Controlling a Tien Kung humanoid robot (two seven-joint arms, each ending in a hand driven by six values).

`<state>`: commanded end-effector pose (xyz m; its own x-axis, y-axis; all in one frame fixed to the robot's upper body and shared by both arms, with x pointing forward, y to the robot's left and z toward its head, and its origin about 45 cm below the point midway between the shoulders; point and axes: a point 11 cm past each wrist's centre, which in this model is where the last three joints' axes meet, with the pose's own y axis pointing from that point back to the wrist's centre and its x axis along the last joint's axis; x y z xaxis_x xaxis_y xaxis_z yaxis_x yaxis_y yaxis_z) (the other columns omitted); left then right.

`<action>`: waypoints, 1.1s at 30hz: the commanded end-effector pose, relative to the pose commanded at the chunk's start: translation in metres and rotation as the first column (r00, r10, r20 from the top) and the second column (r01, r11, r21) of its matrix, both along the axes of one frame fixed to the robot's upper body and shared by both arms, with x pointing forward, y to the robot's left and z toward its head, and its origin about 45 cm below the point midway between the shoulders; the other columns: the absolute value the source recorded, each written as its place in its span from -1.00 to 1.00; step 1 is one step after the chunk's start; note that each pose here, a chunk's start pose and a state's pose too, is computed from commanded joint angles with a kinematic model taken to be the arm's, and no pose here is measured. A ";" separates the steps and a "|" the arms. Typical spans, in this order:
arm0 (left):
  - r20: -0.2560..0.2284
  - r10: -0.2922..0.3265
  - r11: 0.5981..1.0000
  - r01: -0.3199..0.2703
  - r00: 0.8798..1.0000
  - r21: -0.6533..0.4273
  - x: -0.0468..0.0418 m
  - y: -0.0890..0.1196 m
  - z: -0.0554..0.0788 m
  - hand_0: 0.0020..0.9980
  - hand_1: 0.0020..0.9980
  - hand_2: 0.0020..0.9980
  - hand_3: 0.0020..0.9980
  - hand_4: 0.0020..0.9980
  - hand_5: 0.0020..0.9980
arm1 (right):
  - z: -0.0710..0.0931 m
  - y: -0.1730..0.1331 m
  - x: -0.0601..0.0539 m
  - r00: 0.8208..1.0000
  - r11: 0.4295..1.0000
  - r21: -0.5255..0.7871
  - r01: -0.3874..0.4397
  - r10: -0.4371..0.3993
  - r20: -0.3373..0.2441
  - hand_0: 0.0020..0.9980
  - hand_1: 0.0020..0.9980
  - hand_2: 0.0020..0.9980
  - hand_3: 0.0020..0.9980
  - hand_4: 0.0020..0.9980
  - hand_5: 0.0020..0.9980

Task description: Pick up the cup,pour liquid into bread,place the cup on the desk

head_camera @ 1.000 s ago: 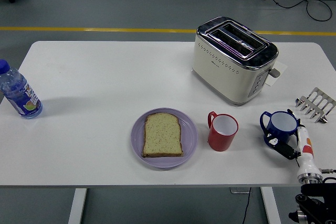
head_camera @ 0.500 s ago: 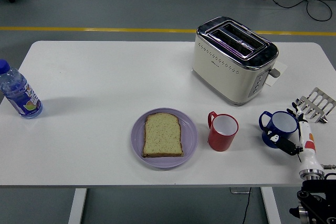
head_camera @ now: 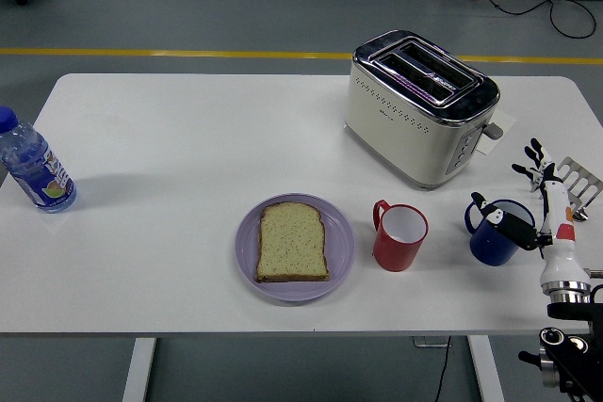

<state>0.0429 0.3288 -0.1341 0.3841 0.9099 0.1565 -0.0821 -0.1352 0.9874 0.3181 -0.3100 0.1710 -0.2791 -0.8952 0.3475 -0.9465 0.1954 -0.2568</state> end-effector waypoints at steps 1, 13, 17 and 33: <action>0.000 0.000 1.000 0.000 1.000 0.000 0.0001 0.000 0.000 0.27 0.29 0.31 0.10 -0.36 0.68 | 0.007 0.001 0.000 1.000 1.000 0.016 0.000 0.000 0.020 0.87 0.55 0.84 1.00 0.85 -0.81; 0.000 -0.003 1.000 0.003 1.000 0.000 0.0005 0.000 0.000 0.27 0.29 0.31 0.10 -0.36 0.69 | 0.052 -0.027 -0.001 0.981 0.872 0.488 0.014 -0.106 0.161 0.44 0.23 0.33 0.27 0.28 -0.79; 0.001 -0.005 1.000 0.005 1.000 0.001 0.0011 0.000 0.000 0.27 0.29 0.31 0.10 -0.36 0.69 | 0.050 -0.040 0.000 0.981 0.763 0.646 0.012 -0.135 0.142 0.39 0.20 0.30 0.24 0.24 -0.76; -0.013 -0.009 1.000 0.009 1.000 0.004 -0.0066 0.001 -0.001 0.27 0.29 0.31 0.10 -0.36 0.69 | 0.023 -0.059 0.009 0.995 0.227 0.972 -0.058 0.088 0.039 0.35 0.18 0.29 0.25 0.25 -0.69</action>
